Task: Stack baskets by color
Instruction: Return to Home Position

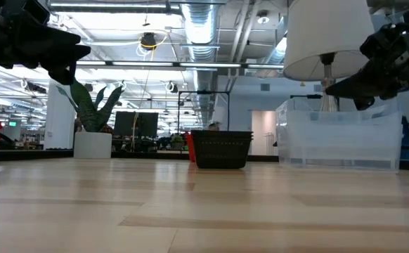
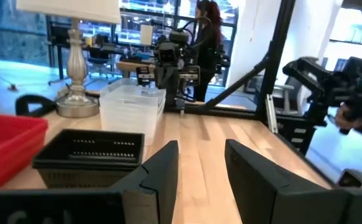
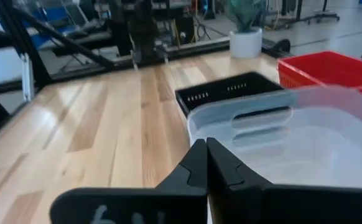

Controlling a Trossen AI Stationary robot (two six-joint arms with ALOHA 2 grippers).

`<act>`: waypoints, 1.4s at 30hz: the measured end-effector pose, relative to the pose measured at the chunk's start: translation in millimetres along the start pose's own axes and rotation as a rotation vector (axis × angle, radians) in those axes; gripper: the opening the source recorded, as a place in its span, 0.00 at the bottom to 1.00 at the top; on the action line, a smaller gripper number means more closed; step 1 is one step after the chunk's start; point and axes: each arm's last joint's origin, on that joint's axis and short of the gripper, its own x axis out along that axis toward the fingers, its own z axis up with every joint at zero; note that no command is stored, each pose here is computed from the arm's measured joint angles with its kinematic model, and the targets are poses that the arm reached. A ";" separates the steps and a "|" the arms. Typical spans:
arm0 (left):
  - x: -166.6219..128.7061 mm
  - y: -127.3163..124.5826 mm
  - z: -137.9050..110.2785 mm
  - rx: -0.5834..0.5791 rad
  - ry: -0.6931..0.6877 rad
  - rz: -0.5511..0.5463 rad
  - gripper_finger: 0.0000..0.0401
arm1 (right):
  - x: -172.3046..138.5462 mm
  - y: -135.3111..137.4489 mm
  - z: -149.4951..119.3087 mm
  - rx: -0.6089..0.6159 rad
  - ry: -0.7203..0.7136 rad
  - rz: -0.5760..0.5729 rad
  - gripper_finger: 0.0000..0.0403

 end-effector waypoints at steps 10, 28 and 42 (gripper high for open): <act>0.0 0.0 -0.1 0.083 -0.001 0.000 0.30 | 0.0 0.2 0.6 0.003 -0.007 0.004 0.05; 0.1 0.1 -0.7 0.065 0.000 -0.001 0.30 | 0.0 0.3 -0.2 0.003 0.000 0.009 0.07; 0.1 -0.8 -0.9 0.065 0.002 -0.010 0.30 | 0.0 0.2 -0.3 0.003 0.001 0.009 0.05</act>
